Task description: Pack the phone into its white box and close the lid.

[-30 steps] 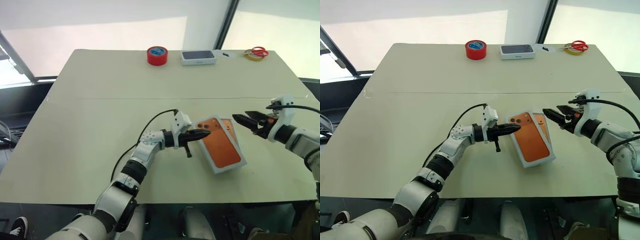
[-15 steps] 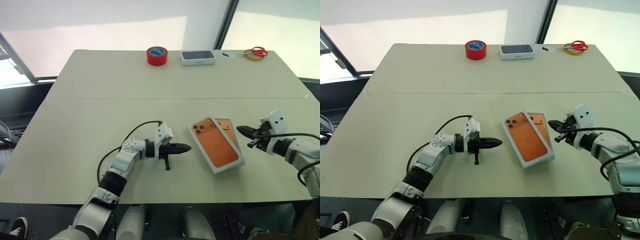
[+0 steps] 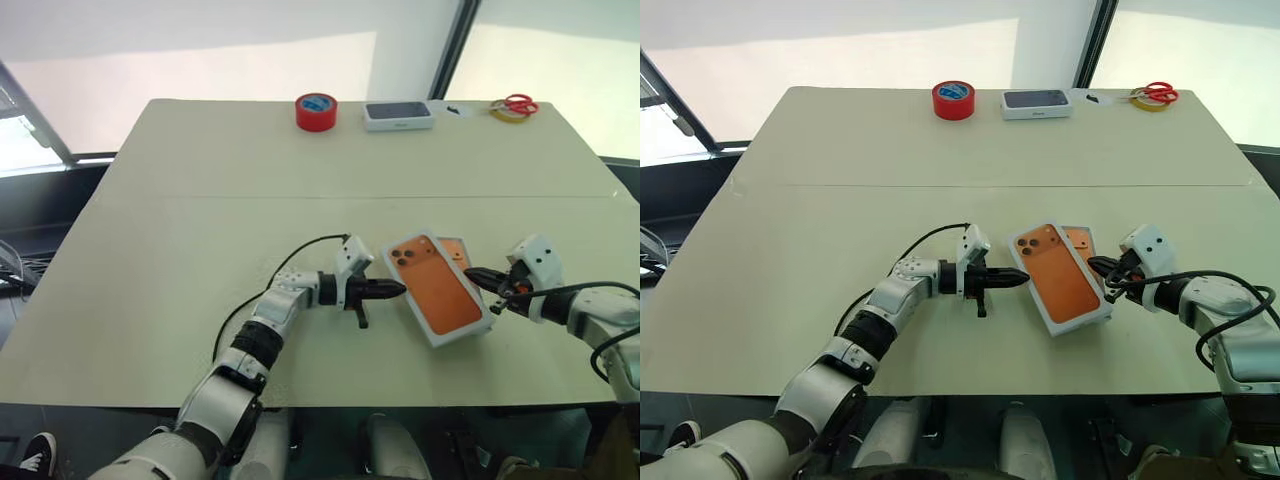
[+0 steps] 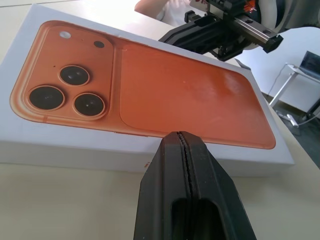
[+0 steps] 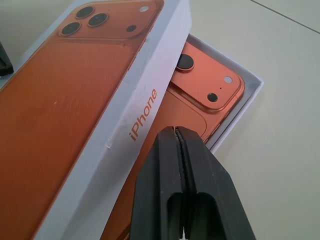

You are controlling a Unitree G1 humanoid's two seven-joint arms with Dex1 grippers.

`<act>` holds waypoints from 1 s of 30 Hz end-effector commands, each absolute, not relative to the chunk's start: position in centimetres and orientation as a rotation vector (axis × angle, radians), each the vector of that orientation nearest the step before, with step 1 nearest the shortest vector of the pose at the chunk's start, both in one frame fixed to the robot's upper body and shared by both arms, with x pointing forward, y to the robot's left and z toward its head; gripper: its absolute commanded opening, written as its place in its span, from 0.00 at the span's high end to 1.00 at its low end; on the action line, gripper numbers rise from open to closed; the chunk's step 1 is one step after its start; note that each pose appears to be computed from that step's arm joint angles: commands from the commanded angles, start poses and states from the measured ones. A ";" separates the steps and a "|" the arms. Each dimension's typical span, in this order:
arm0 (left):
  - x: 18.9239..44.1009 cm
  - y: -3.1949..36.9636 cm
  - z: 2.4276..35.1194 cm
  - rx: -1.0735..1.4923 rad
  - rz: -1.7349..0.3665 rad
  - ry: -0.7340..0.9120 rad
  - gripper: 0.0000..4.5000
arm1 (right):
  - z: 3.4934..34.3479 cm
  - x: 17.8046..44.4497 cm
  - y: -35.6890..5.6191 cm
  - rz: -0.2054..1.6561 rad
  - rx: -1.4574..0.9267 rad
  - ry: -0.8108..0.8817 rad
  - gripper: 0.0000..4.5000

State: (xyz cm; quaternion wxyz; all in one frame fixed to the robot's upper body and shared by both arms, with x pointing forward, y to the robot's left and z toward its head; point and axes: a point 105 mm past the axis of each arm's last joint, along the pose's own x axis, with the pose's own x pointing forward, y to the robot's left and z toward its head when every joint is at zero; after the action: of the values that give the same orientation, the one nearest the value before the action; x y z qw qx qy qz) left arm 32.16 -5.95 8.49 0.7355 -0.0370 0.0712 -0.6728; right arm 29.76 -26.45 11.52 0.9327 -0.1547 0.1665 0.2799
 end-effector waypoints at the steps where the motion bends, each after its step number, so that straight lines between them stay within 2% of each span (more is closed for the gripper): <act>1: 32.5 -7.2 9.6 -0.055 -1.499 0.105 1.00 | 13.0 29.9 -26.7 0.549 -0.355 0.288 1.00; 6: 32.6 -7.9 10.2 -0.051 -1.525 0.084 1.00 | 13.1 30.1 -27.7 0.498 -0.370 0.288 1.00; 12: 32.3 -5.9 11.0 -0.049 -1.611 0.129 1.00 | 13.1 30.1 -27.8 0.486 -0.371 0.276 1.00; 15: 31.9 -3.3 9.2 0.063 -1.674 0.259 1.00 | 13.8 30.5 -27.6 0.497 -0.384 0.255 1.00; 18: 31.9 -2.8 7.6 0.135 -1.652 0.315 1.00 | 14.1 30.7 -27.6 0.504 -0.388 0.246 1.00; 22: 32.3 -4.5 6.9 0.170 -1.580 0.251 1.00 | 14.1 30.8 -27.3 0.525 -0.389 0.248 1.00; 25: 32.6 -5.9 7.9 0.168 -1.542 0.145 1.00 | 14.0 30.6 -27.0 0.539 -0.381 0.252 1.00; 30: 32.7 -7.3 8.1 0.131 -1.518 0.132 1.00 | 14.1 30.3 -26.8 0.543 -0.372 0.257 1.00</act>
State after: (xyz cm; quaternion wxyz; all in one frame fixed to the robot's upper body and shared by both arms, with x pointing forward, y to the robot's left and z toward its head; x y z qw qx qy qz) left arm 32.85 -6.57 7.89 0.7228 0.0514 0.0702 -0.6855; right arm 30.34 -26.88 12.48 0.9355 -0.1729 0.1524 0.2680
